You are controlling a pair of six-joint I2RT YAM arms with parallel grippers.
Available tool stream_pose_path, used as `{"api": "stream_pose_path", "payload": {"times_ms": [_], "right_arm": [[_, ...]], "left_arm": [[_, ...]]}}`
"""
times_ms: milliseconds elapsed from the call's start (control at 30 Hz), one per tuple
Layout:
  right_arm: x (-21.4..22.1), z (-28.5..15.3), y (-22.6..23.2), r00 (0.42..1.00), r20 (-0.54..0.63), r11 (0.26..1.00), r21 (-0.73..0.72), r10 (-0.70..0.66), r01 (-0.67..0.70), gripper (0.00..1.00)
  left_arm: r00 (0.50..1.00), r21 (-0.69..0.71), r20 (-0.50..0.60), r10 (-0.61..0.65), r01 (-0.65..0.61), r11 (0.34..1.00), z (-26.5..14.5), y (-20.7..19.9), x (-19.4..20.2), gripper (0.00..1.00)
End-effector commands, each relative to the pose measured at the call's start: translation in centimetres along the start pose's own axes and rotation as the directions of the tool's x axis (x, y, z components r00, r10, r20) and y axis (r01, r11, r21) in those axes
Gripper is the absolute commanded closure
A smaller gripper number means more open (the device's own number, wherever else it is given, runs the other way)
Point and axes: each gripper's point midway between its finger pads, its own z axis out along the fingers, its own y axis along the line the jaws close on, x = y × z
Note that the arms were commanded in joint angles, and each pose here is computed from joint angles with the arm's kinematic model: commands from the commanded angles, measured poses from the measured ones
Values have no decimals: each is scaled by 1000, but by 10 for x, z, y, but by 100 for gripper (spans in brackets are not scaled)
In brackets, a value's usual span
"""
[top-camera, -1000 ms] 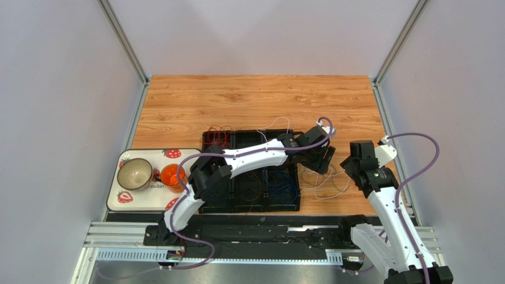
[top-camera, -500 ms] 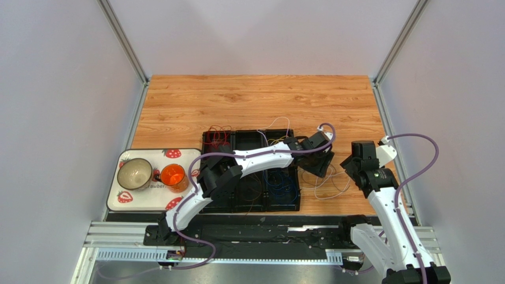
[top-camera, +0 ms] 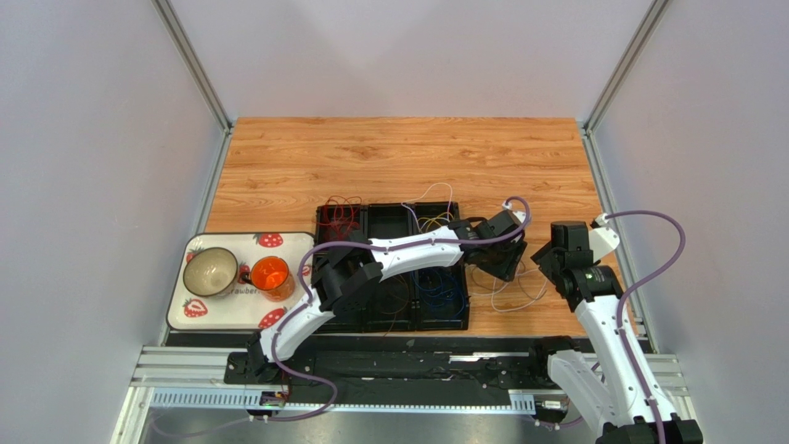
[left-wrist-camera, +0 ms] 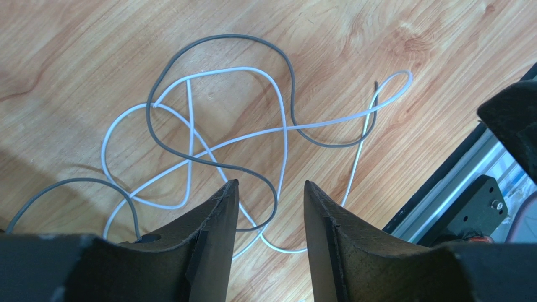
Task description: Untangle the cables
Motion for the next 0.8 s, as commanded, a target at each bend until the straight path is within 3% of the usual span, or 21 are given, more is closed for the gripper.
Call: {"api": "stream_pose_path", "payload": {"times_ms": [0,267,367,400,500,767], "right_arm": [[-5,0,4,1000,26,999,-32,10,-9,47],[-5,-1,5,1000,22,999,-39,8,-7,48],[-4,-1,4,1000,19,999,-41,8,-7,48],[-4,-1,5,1000,18,999,-42,8,-7,48],[-3,-1,4,1000,17,999,-44,6,-5,48],[-3,-5,6,1000,15,998,-66,7,-6,48]], "left_arm": [[1000,47,31,-3,1,999,1,-18,-11,50],[1000,51,14,-4,3,999,8,-17,-7,64],[1000,59,11,-1,0,998,8,-19,-7,75],[1000,62,11,0,0,998,7,-20,-7,86],[1000,72,16,3,-4,997,0,-24,-10,100],[993,31,110,45,-48,998,-66,-27,-41,100]]}}
